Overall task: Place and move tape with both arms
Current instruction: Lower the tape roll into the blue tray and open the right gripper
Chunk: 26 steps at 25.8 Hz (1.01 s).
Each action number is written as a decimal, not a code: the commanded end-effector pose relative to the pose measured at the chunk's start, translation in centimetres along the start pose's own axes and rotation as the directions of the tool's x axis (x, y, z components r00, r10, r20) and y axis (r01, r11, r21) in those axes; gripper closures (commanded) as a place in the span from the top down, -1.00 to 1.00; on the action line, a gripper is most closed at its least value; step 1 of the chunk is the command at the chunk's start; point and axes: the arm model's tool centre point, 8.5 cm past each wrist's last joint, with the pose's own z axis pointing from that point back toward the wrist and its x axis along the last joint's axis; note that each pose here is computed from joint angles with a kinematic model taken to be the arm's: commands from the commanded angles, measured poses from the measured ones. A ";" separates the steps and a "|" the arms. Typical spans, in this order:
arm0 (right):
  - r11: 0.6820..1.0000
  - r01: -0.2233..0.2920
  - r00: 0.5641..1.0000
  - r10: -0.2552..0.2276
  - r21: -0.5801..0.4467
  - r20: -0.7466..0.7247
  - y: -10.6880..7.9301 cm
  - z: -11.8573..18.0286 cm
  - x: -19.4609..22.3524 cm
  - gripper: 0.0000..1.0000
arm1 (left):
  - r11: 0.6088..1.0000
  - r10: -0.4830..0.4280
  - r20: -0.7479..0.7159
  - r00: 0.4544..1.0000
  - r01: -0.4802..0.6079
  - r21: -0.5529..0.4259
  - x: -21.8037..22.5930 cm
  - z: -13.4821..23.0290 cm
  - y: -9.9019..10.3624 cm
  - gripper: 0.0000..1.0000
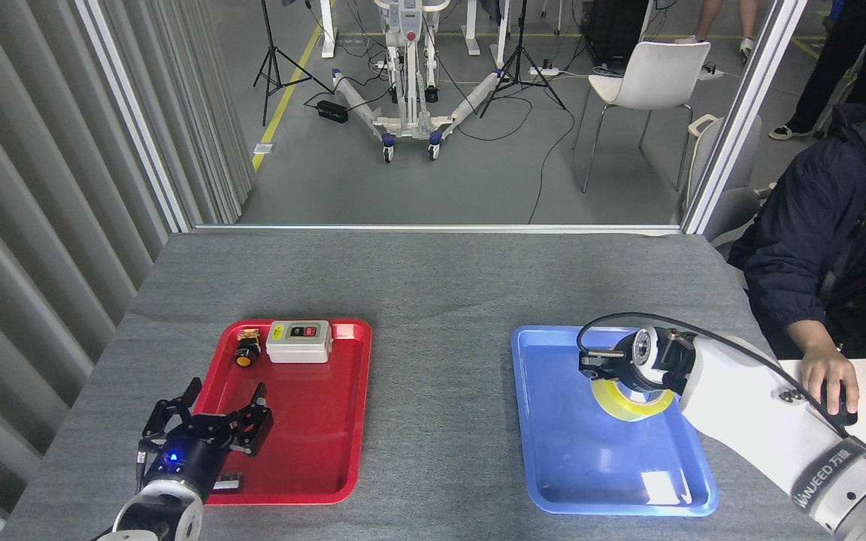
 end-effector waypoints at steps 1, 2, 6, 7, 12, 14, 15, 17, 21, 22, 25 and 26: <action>0.998 0.029 0.999 -0.031 0.049 0.026 0.1 -1.3 0.5 -0.47 | 0.999 0.007 0.004 1.000 -0.007 0.033 -0.4 0.1 0.6 1.00; 0.998 0.027 0.999 -0.029 0.058 0.032 0.3 -1.7 0.5 -0.47 | 0.999 0.007 0.006 1.000 -0.007 0.044 -0.4 0.1 0.7 1.00; 0.995 0.038 0.999 -0.040 0.089 0.026 1.0 -3.1 0.2 -0.47 | 0.997 0.025 0.006 1.000 -0.025 0.071 -0.4 0.0 1.1 1.00; 0.995 0.036 0.999 -0.039 0.091 0.029 1.0 -3.3 0.1 -0.47 | 0.997 0.038 0.006 0.999 -0.039 0.074 -0.4 0.0 1.1 1.00; 0.997 0.031 0.999 -0.034 0.072 0.040 0.8 -3.4 0.0 -0.47 | 0.995 0.049 0.023 0.999 -0.051 0.088 -0.3 -0.1 1.4 1.00; 0.997 0.037 0.999 -0.040 0.074 0.035 0.8 -3.4 -0.1 -0.47 | 0.995 0.041 0.033 0.999 -0.043 0.088 -0.5 0.1 1.3 1.00; 0.996 0.040 0.999 -0.043 0.075 0.032 0.9 -3.5 -0.2 -0.42 | 0.995 0.038 0.038 0.999 -0.041 0.092 -0.6 0.1 1.3 1.00; 0.996 0.038 0.998 -0.041 0.082 0.037 1.0 -3.7 0.1 -0.36 | 0.995 0.036 0.040 0.999 -0.040 0.095 -0.7 -0.1 1.4 1.00; 0.996 0.037 0.998 -0.040 0.083 0.041 1.1 -3.8 0.1 -0.08 | 0.993 0.036 0.040 0.999 -0.040 0.112 -0.8 -0.6 2.2 1.00; 0.996 0.037 0.998 -0.041 0.085 0.040 1.2 -3.9 0.1 -0.03 | 0.993 0.036 0.040 0.999 -0.040 0.114 -0.8 -0.7 2.3 1.00; 0.996 0.033 0.999 -0.037 0.082 0.038 1.3 -4.0 0.1 0.22 | 0.993 0.036 0.039 0.999 -0.041 0.112 -0.8 -0.7 2.2 1.00; 0.997 0.032 0.999 -0.035 0.077 0.038 1.4 -4.1 0.1 0.28 | 0.993 0.036 0.037 0.999 -0.040 0.112 -0.8 -0.8 2.3 1.00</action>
